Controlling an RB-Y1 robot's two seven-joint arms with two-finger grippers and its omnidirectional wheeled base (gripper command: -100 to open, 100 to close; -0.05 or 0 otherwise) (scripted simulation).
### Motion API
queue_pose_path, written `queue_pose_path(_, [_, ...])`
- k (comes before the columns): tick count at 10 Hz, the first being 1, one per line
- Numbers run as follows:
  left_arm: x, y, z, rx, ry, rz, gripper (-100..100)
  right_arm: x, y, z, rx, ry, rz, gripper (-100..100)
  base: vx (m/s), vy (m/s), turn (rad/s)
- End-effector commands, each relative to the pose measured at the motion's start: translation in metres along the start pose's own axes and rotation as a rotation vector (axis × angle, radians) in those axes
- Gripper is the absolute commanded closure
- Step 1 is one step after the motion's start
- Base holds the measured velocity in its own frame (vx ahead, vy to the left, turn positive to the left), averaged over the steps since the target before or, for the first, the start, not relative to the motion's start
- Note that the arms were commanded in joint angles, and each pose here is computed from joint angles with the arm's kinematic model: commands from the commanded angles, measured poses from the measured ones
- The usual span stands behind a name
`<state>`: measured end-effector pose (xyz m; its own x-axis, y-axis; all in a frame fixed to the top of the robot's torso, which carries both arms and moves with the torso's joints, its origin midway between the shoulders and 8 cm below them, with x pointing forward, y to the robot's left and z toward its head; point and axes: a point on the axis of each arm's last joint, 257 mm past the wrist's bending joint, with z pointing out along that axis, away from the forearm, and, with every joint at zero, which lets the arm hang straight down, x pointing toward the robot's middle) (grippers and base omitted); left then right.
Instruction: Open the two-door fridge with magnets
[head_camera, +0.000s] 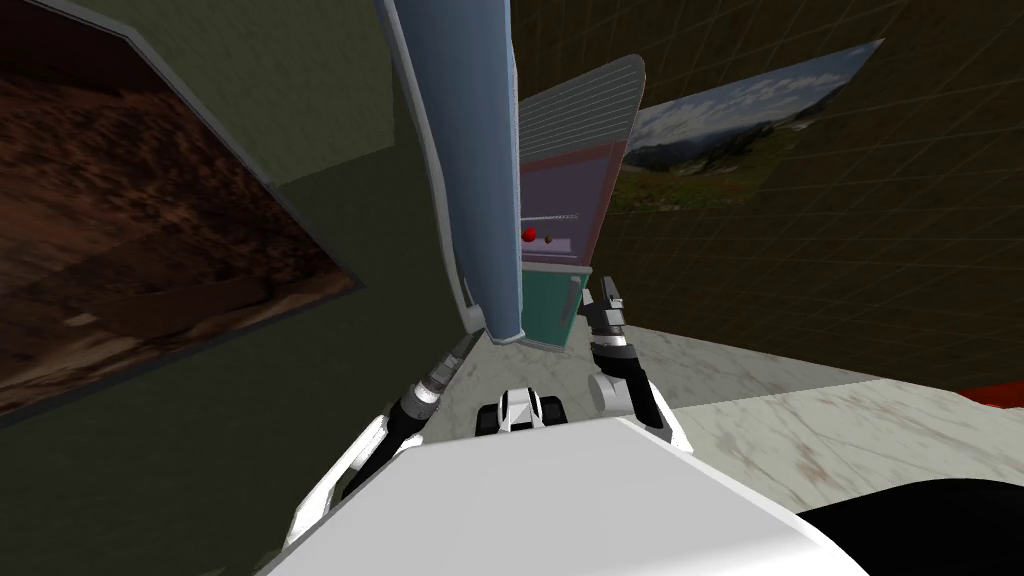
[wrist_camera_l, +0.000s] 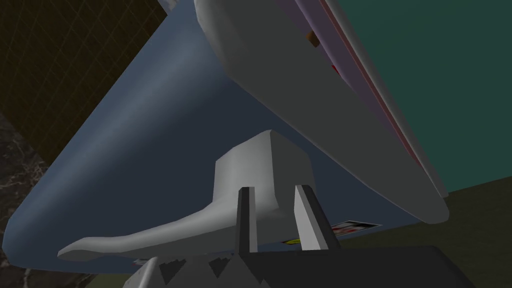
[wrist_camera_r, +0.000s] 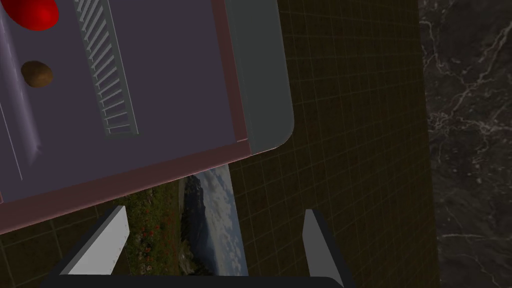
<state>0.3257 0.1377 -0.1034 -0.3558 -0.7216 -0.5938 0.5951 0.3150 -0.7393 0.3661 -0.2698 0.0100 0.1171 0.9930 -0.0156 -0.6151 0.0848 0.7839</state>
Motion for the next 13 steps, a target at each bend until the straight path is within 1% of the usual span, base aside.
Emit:
queue_pose_path(1, [0.006, -0.008, -0.002, 0.023, 0.022, -0.009, 100, 0.000, 0.000, 0.000, 0.000, 0.000, 0.000, 0, 0.034, 0.205, -0.059])
queue_pose_path(2, [0.011, -0.015, -0.003, 0.044, 0.041, -0.016, 100, 0.000, 0.000, 0.000, 0.000, 0.000, 0.000, 0, 0.045, 0.326, -0.162])
queue_pose_path(3, [0.011, -0.015, -0.003, 0.044, 0.041, -0.016, 100, 0.000, 0.000, 0.000, 0.000, 0.000, 0.000, 0, 0.052, 0.278, -0.056])
queue_pose_path(4, [0.016, -0.022, -0.005, 0.064, 0.059, -0.023, 100, 0.000, 0.000, 0.000, 0.000, 0.000, 0.000, 0, 0.046, 0.259, -0.048])
queue_pose_path(5, [0.016, -0.022, -0.005, 0.064, 0.059, -0.023, 100, 0.000, 0.000, 0.000, 0.000, 0.000, 0.000, 0, 0.021, 0.216, -0.034])
queue_pose_path(6, [0.021, -0.030, -0.007, 0.085, 0.078, -0.031, 100, 0.000, 0.000, 0.000, 0.000, 0.000, 0.000, 0, 0.014, 0.251, -0.075])
queue_pose_path(7, [0.021, -0.030, -0.007, 0.085, 0.078, -0.031, 100, 0.000, 0.000, 0.000, 0.000, 0.000, 0.000, 0, 0.038, 0.221, -0.060])
queue_pose_path(8, [0.026, -0.037, -0.009, 0.106, 0.096, -0.039, 100, 0.000, 0.000, 0.000, 0.000, 0.000, 0.000, 0, 0.067, 0.228, -0.073])
queue_pose_path(9, [0.026, -0.037, -0.009, 0.106, 0.096, -0.039, 100, 0.000, 0.000, 0.000, 0.000, 0.000, 0.000, 0, 0.040, 0.202, -0.038])
queue_pose_path(10, [0.031, -0.044, -0.011, 0.126, 0.115, -0.048, 100, 0.000, 0.000, 0.000, 0.000, 0.000, 0.000, 0, 0.010, 0.233, -0.077])
queue_pose_path(11, [0.031, -0.044, -0.011, 0.126, 0.115, -0.048, 100, 0.000, 0.000, 0.000, 0.000, 0.000, 0.000, 0, 0.018, 0.202, -0.057])
queue_pose_path(12, [0.036, -0.051, -0.014, 0.147, 0.133, -0.057, 100, 0.000, 0.000, 0.000, 0.000, 0.000, 0.000, 0, 0.034, 0.239, -0.075])
queue_pose_path(13, [0.036, -0.051, -0.014, 0.147, 0.133, -0.057, 100, 0.000, 0.000, 0.000, 0.000, 0.000, 0.000, 0, 0.043, 0.222, -0.038])
